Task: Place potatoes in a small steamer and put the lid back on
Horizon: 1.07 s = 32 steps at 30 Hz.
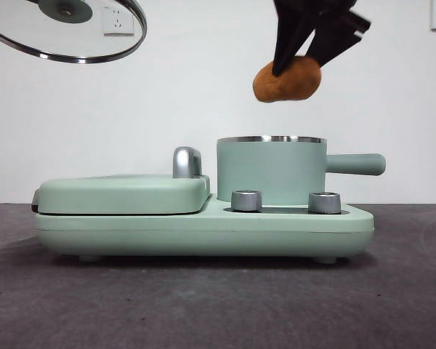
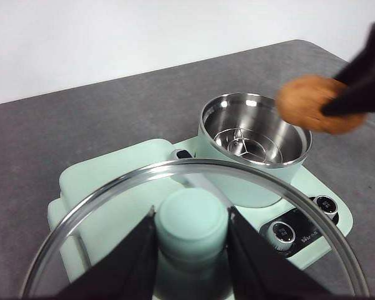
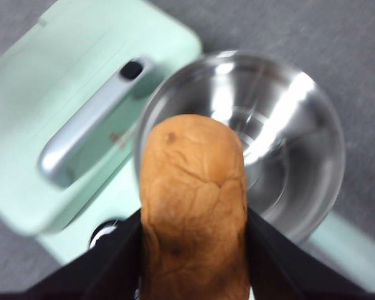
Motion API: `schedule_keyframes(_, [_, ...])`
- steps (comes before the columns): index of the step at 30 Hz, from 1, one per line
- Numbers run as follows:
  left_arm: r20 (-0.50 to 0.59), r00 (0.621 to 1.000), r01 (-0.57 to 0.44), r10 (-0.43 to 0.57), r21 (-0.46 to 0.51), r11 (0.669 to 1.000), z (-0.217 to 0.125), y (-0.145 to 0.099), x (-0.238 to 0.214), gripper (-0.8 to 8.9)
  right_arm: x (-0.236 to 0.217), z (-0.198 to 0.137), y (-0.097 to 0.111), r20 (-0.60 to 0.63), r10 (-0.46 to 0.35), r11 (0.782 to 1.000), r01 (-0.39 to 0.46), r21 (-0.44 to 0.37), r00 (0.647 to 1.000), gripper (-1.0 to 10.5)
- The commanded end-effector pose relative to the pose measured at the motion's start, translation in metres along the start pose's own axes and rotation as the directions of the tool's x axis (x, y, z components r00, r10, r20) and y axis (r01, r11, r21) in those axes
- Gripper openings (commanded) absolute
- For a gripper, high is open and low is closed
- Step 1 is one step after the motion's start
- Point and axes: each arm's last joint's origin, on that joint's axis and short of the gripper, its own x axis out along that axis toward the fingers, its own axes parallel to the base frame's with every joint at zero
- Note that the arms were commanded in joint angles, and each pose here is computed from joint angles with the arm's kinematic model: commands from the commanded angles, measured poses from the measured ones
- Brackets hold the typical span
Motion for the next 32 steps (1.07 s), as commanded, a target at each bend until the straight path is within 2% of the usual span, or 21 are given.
schedule_keyframes(1, [0.040, 0.999, 0.003, -0.004, 0.021, 1.000, 0.007, -0.001, -0.002, 0.16, 0.015, 0.012, -0.006, 0.021, 0.000, 1.000, 0.000, -0.016, 1.000, 1.6])
schedule_keyframes(6, [0.040, 0.999, 0.003, -0.004, 0.021, 1.000, 0.007, -0.001, -0.002, 0.15, 0.042, 0.018, -0.016, 0.004, 0.000, 1.000, 0.000, -0.003, 1.000, 1.6])
schedule_keyframes(18, [0.040, 0.999, 0.003, -0.004, 0.022, 1.000, 0.007, -0.001, -0.002, 0.15, 0.099, 0.010, -0.031, -0.058, -0.001, 1.000, 0.002, 0.016, 0.998, 1.6])
schedule_keyframes(27, [0.040, 0.999, 0.003, -0.004, 0.026, 1.000, 0.007, -0.001, -0.002, 0.15, 0.114, 0.005, -0.034, -0.089, -0.006, 1.000, 0.008, 0.022, 0.996, 1.6])
schedule_keyframes(30, [0.040, 0.999, 0.003, -0.004, 0.026, 1.000, 0.007, -0.001, -0.002, 0.15, 0.114, 0.005, -0.034, -0.092, -0.005, 1.000, 0.007, 0.023, 0.996, 2.3])
schedule_keyframes(32, [0.040, 0.999, 0.003, -0.004, 0.026, 1.000, 0.007, -0.001, -0.002, 0.15, 0.114, 0.004, -0.033, -0.093, -0.005, 1.000, 0.007, 0.023, 0.996, 2.3])
